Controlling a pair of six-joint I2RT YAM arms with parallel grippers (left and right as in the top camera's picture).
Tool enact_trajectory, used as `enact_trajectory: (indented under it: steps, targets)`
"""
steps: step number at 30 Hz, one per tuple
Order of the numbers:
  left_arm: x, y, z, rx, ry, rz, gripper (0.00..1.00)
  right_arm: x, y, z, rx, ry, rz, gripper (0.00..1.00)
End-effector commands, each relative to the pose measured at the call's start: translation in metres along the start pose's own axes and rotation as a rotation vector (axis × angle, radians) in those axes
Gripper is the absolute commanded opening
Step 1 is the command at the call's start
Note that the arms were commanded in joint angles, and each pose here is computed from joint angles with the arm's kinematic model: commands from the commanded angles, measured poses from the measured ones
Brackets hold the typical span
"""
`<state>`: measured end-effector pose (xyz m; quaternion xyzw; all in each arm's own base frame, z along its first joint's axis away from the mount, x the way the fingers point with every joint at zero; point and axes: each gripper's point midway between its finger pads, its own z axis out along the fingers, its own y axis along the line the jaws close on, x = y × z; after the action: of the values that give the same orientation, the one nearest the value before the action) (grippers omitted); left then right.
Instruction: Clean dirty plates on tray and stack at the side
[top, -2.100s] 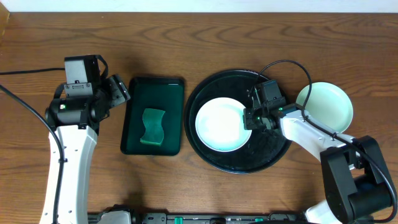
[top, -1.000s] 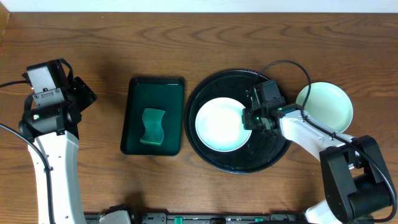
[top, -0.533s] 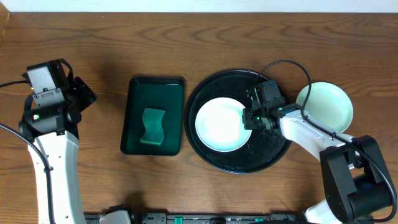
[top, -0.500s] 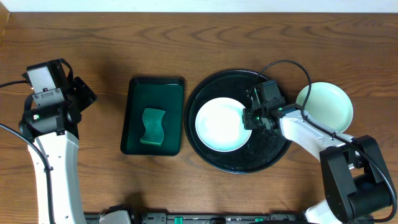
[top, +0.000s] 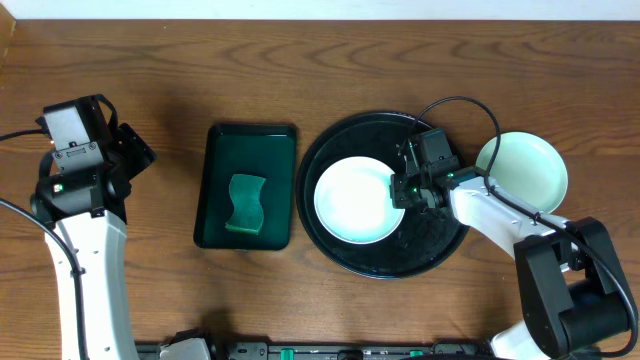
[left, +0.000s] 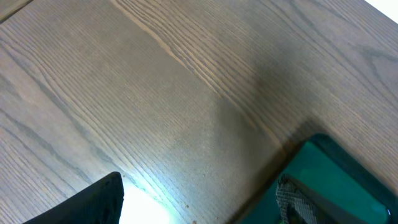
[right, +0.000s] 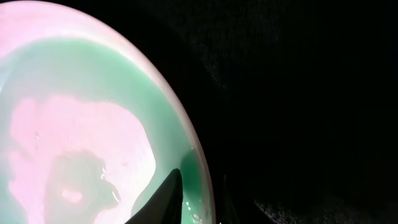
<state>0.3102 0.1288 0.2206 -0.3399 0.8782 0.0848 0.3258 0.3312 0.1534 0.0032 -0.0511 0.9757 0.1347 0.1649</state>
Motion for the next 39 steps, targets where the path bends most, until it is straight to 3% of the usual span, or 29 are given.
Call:
enact_trajectory:
  steps: [1, 24, 26, 27, 39]
  targets:
    - [-0.007, 0.002, -0.006, -0.005, -0.027, -0.003, 0.79, 0.01, -0.002, 0.006, 0.019, 0.028, 0.0, 0.18]
    - [-0.007, 0.002, -0.006, -0.005, -0.027, -0.003, 0.79, 0.011, -0.002, 0.007, 0.02, 0.026, -0.001, 0.15]
    - [-0.007, 0.002, -0.006, -0.005, -0.027, -0.003, 0.79, 0.01, -0.003, 0.007, 0.022, 0.026, -0.001, 0.11]
    - [-0.007, 0.002, -0.006, -0.005, -0.027, -0.003, 0.79, 0.011, -0.003, 0.007, 0.021, 0.026, -0.001, 0.02]
    - [-0.007, 0.002, -0.006, -0.005, -0.027, -0.003, 0.79, -0.023, -0.014, -0.038, 0.037, 0.02, 0.08, 0.01]
